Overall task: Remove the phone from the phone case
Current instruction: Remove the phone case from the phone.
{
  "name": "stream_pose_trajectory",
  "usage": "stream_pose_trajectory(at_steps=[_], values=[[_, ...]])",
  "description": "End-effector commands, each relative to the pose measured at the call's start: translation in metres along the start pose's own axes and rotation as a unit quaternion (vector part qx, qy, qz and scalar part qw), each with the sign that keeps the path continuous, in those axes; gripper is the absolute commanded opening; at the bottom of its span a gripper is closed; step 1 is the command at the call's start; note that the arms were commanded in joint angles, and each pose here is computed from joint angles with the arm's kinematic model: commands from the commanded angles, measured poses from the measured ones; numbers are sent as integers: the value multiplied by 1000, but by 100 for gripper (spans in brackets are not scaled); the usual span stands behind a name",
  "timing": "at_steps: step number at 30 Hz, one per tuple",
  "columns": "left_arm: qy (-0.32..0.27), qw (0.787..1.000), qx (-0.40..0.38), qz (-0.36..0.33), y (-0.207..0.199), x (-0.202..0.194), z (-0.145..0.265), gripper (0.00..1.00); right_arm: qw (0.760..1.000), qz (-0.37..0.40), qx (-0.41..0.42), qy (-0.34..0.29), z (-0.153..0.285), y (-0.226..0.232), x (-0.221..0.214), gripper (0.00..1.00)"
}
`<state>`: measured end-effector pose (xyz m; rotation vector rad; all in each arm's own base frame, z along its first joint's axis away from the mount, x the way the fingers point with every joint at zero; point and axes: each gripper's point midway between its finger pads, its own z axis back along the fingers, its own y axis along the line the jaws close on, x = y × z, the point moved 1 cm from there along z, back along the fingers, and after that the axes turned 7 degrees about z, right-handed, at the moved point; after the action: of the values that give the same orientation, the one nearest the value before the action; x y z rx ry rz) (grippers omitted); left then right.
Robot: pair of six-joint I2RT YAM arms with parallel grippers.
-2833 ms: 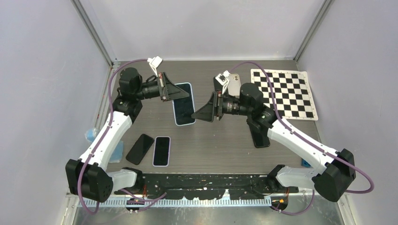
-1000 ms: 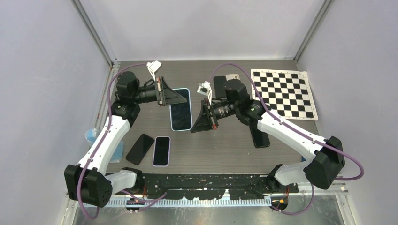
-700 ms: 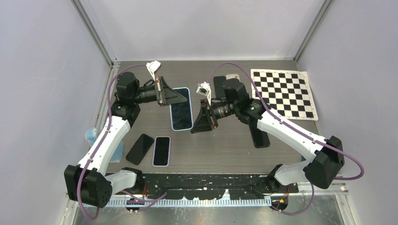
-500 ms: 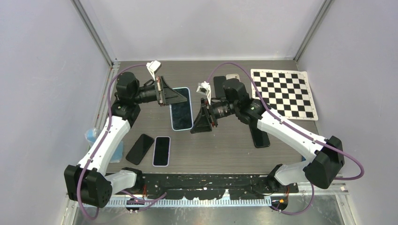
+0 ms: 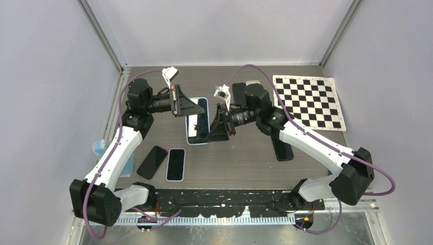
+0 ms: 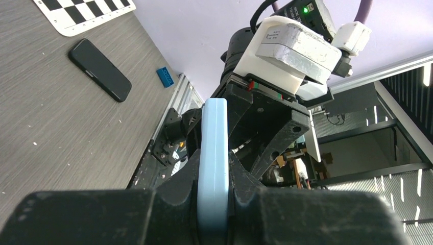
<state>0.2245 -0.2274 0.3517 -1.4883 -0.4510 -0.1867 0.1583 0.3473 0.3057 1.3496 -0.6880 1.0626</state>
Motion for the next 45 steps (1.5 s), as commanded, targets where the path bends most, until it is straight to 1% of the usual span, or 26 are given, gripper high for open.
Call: stream_pose_trajectory(at_steps=[1,6,8,9,10,11,13,14,15,17,20,23,25,31,35,37,39,40,42,44,45], values=[[13,999,-25,-32,-19,-2,2,0,999,29,33,-25,-3,8,16,41],[4,1000,-22,-9,-19,1,0,0,998,33,50,-21,-3,13,13,35],[4,1000,-22,14,-18,2,0,0,997,50,64,-13,-3,20,8,32],[4,999,-25,21,-17,1,-1,0,995,72,67,-9,-2,20,6,31],[5,999,-26,31,-16,0,-1,0,995,65,76,5,-1,24,-1,31],[8,999,-27,34,-14,-1,-1,0,994,81,80,9,-1,25,-3,31],[10,999,-28,28,-15,-3,0,0,993,77,87,31,2,26,-12,35],[10,999,-28,22,-15,-3,0,0,991,93,89,33,2,26,-11,40],[9,999,-29,15,-16,-4,1,0,991,85,90,43,3,26,-15,45],[7,1000,-28,3,-19,-3,1,0,991,85,86,50,3,25,-16,49],[4,1000,-27,-3,-20,-1,1,0,992,82,75,53,2,20,-16,49],[4,1000,-27,-2,-21,1,1,0,993,85,60,49,0,14,-14,44],[4,1000,-28,-5,-22,1,1,0,995,79,54,41,-2,12,-11,43],[7,999,-31,-20,-24,-4,3,0,997,62,52,18,-6,11,-1,50],[7,999,-32,-30,-27,-6,4,0,997,61,51,9,-5,14,2,51],[8,999,-32,-29,-27,-6,5,0,997,61,48,4,-5,14,4,48],[6,999,-28,-22,-27,-5,4,0,997,61,47,2,-5,14,5,42],[5,1000,-26,-15,-26,-5,4,0,997,60,42,2,-6,12,4,36],[-3,1000,-19,5,-23,-2,3,0,998,61,34,0,-8,10,7,30],[-8,999,-21,37,-23,3,1,0,997,72,23,11,-10,10,9,26],[-9,998,-25,50,-23,6,-1,0,995,94,22,16,-11,10,8,26]])
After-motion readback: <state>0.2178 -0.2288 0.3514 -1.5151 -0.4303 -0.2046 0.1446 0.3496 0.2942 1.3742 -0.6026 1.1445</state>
